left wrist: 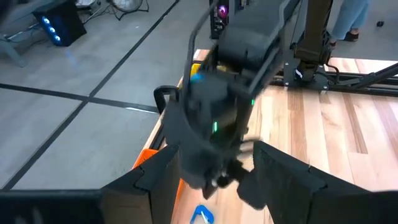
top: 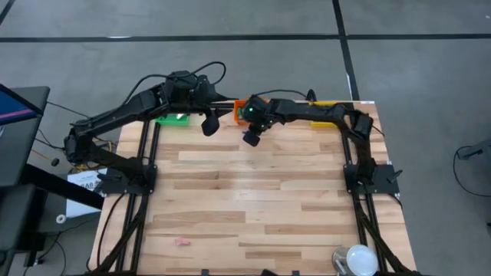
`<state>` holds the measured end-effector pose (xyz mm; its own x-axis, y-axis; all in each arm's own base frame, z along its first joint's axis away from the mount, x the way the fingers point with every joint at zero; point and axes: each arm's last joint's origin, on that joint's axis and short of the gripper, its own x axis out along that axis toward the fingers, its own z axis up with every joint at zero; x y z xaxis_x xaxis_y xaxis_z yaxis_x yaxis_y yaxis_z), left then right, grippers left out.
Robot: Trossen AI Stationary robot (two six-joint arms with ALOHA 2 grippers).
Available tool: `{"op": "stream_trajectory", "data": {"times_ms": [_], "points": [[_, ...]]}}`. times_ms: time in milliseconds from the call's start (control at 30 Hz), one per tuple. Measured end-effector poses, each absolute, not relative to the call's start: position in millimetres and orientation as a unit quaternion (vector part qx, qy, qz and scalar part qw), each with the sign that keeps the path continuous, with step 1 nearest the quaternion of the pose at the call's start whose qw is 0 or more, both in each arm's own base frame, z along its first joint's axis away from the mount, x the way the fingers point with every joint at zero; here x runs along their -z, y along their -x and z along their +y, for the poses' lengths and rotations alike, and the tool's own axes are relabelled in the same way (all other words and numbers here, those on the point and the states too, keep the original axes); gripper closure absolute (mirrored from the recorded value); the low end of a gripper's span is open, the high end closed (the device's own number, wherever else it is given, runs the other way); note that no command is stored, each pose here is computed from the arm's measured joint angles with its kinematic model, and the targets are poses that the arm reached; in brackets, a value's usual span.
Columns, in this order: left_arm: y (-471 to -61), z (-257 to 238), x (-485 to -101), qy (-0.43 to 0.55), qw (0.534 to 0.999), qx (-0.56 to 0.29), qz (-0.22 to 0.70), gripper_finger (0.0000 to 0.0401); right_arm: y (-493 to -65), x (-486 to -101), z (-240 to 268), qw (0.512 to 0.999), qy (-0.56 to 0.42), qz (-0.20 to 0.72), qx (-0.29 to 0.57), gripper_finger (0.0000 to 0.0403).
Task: Pick and place Stapler, Stapler remover, tape
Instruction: Put the blue stapler into the orange bin
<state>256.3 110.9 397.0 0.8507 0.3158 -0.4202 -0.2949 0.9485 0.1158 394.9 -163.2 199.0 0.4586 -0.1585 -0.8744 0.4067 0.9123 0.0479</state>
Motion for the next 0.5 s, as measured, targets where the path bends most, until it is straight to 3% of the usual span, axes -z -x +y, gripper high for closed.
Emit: {"op": "stream_trajectory", "data": {"times_ms": [500], "points": [[-263.8,117.2,-369.9,-0.003,0.951,-0.161,0.264,0.0210,-325.8,-335.4,-143.6,0.908,-0.055,0.382,0.165,0.0403]]}}
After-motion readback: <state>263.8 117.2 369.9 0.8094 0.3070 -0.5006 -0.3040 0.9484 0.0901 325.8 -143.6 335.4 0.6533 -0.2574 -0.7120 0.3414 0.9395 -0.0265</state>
